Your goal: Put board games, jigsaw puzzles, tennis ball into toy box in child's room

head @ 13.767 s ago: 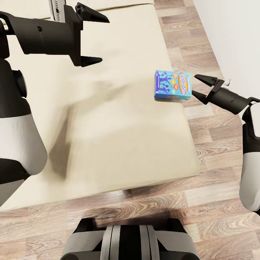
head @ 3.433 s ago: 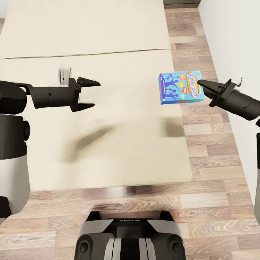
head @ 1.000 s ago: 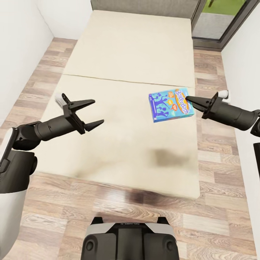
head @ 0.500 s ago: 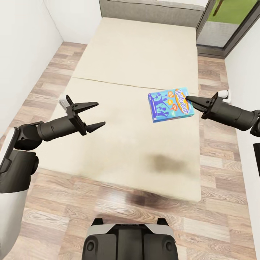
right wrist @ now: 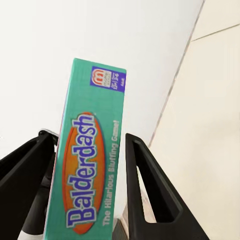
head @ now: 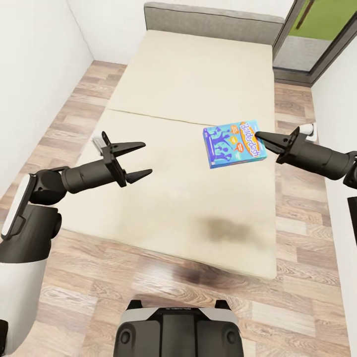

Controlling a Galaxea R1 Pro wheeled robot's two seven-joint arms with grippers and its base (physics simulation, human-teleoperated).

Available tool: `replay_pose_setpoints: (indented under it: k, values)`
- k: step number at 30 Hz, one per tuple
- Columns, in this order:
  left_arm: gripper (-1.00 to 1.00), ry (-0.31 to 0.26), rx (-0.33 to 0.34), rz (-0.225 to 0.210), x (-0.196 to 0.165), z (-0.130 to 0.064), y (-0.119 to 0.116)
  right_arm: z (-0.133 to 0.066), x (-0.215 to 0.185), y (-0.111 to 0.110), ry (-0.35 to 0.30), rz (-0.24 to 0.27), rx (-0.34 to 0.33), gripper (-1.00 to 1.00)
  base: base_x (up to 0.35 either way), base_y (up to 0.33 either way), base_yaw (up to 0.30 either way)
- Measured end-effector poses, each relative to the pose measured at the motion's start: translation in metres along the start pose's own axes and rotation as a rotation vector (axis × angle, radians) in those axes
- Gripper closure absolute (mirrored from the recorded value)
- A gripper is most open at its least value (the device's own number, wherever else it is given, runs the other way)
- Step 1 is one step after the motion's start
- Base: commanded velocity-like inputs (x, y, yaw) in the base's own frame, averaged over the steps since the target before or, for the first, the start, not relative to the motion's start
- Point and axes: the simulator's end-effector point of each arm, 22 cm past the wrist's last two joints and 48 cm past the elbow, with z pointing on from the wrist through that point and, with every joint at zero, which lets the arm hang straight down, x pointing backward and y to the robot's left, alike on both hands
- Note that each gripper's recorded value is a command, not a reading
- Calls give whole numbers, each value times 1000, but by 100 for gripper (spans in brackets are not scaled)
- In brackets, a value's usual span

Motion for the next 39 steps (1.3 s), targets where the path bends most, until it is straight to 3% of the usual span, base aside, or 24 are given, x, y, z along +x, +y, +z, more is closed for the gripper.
replay_pose_setpoints:
  k: [11,23,39]
  values:
    - [-100,4,-3,0,6,1,-11,0,-1,13,0,11,-8,100,0,0,5]
    - [-100,1,-9,1,10,-3,-20,-7,-7,56,-12,22,-104,100,0,0,0]
    - [-100,-1,-17,2,17,-7,-30,-11,-6,75,-7,30,-126,100,0,0,0]
